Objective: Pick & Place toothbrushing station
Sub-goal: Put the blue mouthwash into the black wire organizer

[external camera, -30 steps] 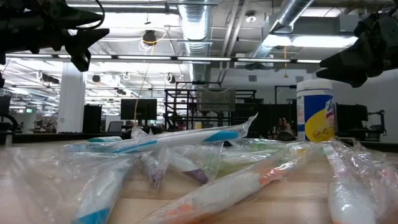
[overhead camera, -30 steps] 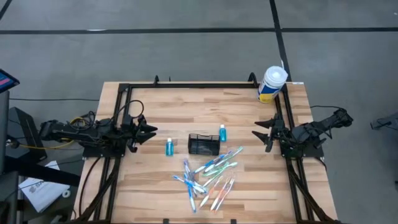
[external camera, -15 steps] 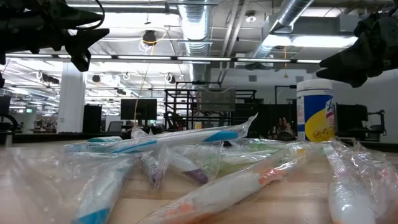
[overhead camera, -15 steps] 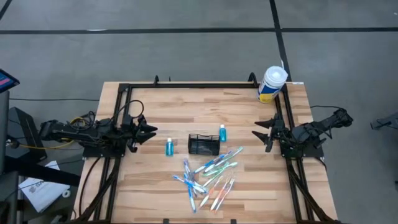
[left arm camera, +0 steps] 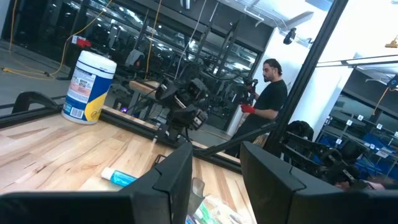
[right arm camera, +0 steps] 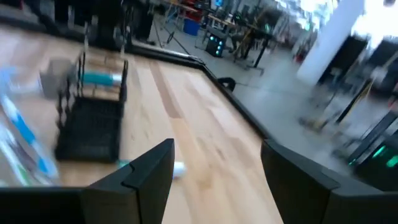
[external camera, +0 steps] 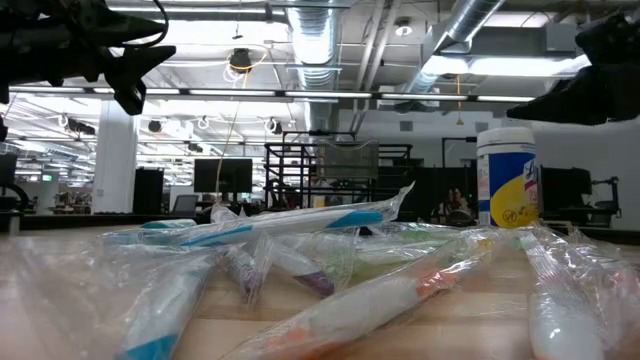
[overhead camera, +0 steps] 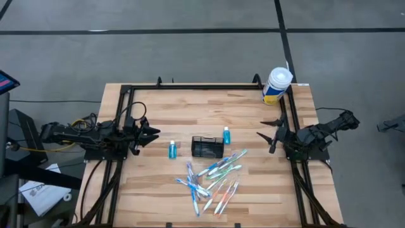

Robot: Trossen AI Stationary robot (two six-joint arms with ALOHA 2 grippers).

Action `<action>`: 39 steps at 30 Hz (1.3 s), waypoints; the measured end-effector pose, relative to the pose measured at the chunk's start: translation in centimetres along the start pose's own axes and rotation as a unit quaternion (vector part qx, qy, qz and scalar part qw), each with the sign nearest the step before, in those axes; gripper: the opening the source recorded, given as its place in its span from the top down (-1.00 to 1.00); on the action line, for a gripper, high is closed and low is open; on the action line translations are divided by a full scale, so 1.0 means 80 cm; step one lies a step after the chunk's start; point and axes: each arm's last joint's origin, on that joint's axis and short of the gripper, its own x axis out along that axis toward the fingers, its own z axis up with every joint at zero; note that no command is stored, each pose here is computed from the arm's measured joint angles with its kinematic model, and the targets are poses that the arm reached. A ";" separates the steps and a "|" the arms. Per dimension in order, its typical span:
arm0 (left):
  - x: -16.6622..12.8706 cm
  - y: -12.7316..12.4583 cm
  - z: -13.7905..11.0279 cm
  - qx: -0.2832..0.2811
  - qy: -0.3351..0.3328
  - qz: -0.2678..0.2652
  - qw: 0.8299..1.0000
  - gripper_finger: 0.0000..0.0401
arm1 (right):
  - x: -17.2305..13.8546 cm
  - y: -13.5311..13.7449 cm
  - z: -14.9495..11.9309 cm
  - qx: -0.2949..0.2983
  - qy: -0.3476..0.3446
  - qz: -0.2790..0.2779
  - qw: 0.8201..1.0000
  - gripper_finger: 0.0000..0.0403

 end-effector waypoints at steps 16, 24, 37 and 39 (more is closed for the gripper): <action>0.000 0.000 0.000 0.000 0.000 0.000 1.000 0.35 | 0.000 0.000 0.000 -0.206 0.000 0.000 0.978 -0.14; 0.000 0.000 0.000 0.000 0.000 0.000 1.000 0.35 | 0.000 0.000 0.000 -0.211 -0.001 0.001 0.978 -0.14; 0.000 0.000 0.000 0.000 0.000 0.000 1.000 0.35 | -0.002 0.003 0.020 0.258 -0.067 0.112 0.957 -0.14; 0.000 0.000 0.000 0.000 0.000 0.000 1.000 0.35 | -0.002 0.002 0.022 0.264 -0.074 0.111 0.955 -0.14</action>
